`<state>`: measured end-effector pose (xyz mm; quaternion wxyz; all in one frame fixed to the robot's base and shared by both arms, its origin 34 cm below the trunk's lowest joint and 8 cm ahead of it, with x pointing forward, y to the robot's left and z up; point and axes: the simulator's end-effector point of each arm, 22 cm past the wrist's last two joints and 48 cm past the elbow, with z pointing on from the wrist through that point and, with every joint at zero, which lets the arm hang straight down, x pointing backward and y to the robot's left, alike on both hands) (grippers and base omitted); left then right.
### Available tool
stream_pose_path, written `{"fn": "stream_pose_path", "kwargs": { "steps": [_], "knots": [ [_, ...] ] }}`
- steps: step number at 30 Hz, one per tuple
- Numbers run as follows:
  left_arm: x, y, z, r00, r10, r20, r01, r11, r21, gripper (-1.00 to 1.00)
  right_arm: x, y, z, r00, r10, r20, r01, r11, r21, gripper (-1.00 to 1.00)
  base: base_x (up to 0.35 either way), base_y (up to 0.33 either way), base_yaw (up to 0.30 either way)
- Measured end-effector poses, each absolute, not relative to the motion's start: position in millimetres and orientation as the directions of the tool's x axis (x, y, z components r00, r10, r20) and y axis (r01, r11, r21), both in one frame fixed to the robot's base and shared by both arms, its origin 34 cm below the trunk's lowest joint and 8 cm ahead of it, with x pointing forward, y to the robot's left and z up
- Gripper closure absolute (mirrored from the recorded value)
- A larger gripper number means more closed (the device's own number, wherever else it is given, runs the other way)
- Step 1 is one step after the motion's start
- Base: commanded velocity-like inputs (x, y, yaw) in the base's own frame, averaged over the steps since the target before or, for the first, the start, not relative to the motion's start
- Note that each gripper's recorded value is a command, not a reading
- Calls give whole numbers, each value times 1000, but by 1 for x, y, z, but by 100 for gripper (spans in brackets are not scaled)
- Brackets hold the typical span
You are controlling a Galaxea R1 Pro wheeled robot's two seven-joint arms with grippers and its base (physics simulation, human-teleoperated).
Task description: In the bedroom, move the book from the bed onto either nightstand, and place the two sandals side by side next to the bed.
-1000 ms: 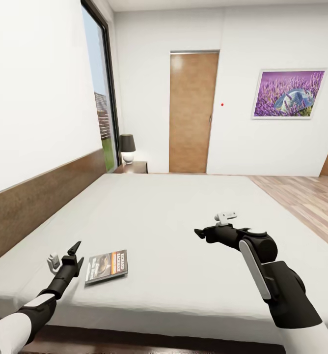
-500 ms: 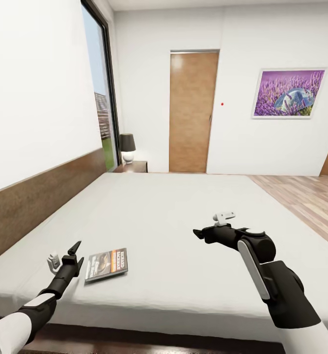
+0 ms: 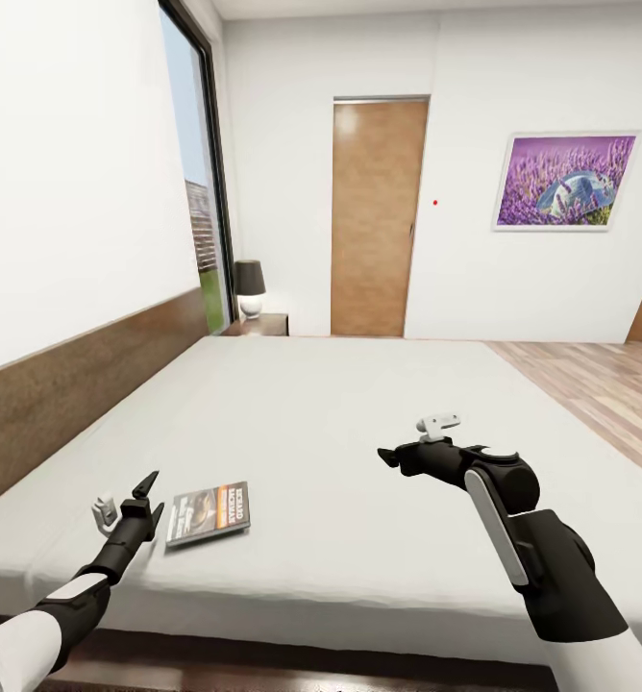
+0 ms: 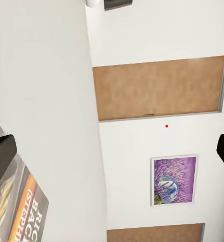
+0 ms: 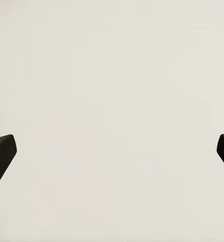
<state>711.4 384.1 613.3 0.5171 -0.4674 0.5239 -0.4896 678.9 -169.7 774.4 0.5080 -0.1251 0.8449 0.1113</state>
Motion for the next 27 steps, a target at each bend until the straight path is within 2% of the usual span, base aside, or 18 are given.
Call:
{"fn": "stream_pose_path", "kwargs": {
  "steps": [27],
  "knots": [
    [713,390,610,-20,-996,-91,29,90,-996,-100,676,-170,763,-454,-99,-886,-324,944,61,-100,0,0,0]
  ]
}}
